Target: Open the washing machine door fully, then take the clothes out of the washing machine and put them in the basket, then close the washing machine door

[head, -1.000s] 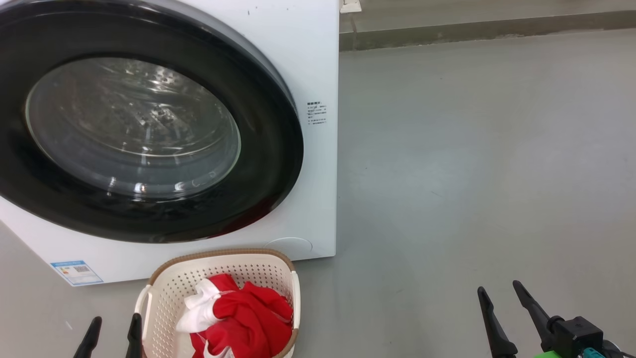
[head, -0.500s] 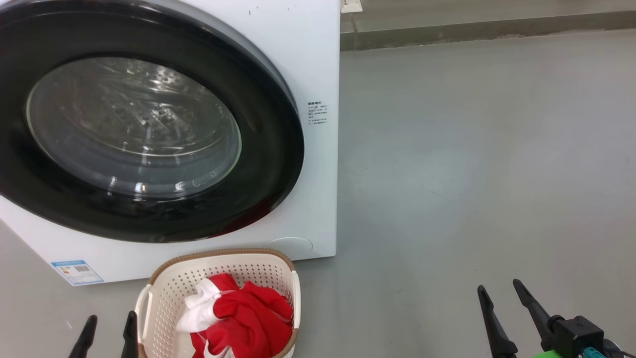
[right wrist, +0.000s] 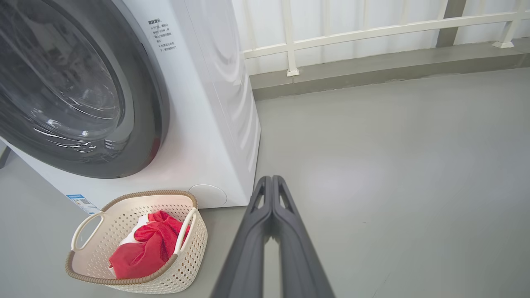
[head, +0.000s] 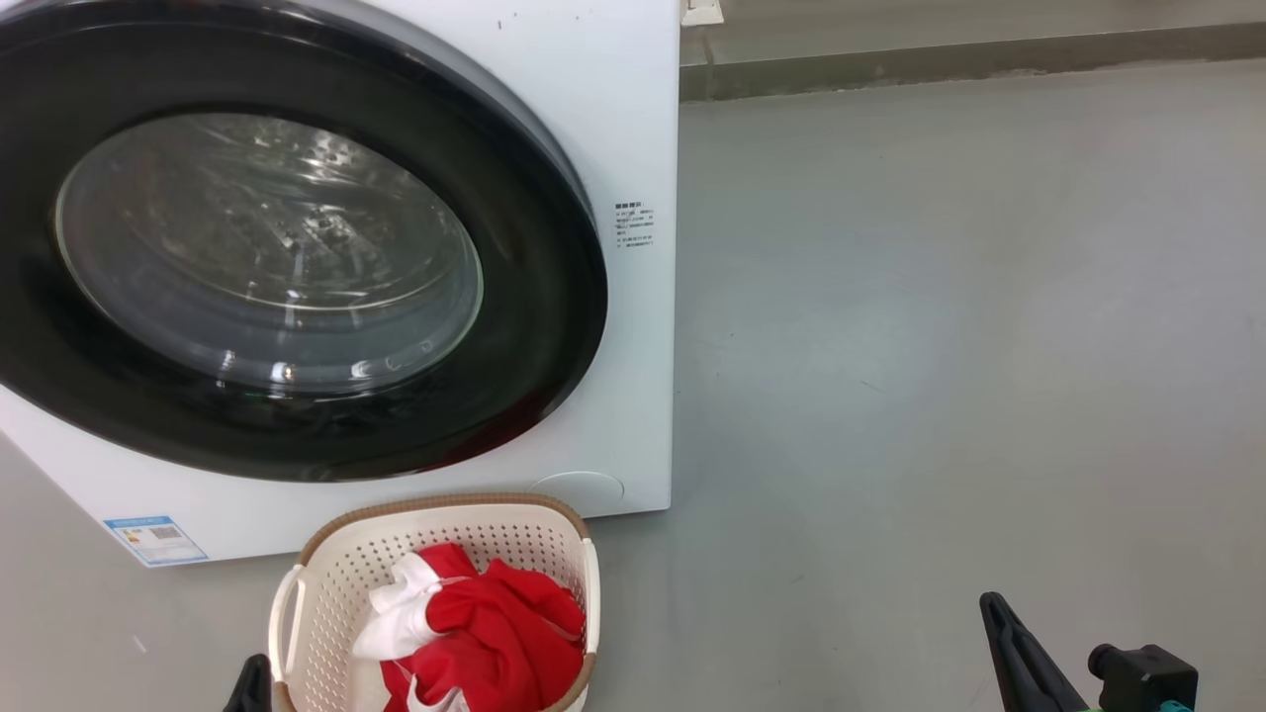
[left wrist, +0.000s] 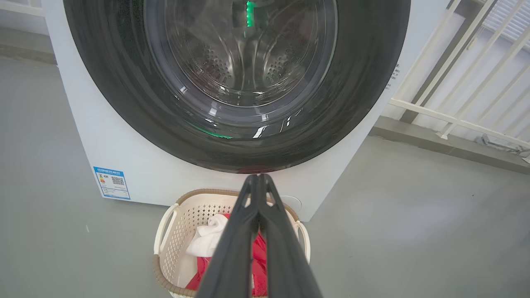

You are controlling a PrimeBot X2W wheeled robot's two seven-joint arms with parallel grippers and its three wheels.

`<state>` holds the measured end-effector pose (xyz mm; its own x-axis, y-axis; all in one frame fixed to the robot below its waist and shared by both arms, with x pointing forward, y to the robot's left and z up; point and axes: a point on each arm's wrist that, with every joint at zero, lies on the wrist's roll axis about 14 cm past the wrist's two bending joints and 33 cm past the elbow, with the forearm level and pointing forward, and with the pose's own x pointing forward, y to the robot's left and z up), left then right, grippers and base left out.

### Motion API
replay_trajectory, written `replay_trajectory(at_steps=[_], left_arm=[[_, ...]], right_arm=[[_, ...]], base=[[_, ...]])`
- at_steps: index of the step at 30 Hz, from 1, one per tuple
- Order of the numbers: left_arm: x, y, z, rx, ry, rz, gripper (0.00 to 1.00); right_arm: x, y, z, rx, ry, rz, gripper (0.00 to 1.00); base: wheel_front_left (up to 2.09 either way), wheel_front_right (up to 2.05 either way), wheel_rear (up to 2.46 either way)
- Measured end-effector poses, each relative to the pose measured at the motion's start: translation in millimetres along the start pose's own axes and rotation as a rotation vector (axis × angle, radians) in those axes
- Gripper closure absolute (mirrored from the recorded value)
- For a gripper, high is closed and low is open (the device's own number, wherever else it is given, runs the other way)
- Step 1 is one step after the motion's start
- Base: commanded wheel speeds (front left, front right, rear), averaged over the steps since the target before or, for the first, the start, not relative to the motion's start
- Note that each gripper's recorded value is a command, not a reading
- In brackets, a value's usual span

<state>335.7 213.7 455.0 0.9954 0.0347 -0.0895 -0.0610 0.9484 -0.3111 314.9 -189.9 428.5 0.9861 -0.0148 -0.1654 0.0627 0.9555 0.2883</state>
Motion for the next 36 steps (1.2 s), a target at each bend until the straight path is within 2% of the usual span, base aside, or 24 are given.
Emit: replay_trajectory(at_steps=[36], left_arm=[[7,3,-3,-0.378,0.034,0.059,1.00]], right_arm=[[11,-8,7,0.393,0.002,-0.061,1.00]], base=[[0.00,0.00,0.00]])
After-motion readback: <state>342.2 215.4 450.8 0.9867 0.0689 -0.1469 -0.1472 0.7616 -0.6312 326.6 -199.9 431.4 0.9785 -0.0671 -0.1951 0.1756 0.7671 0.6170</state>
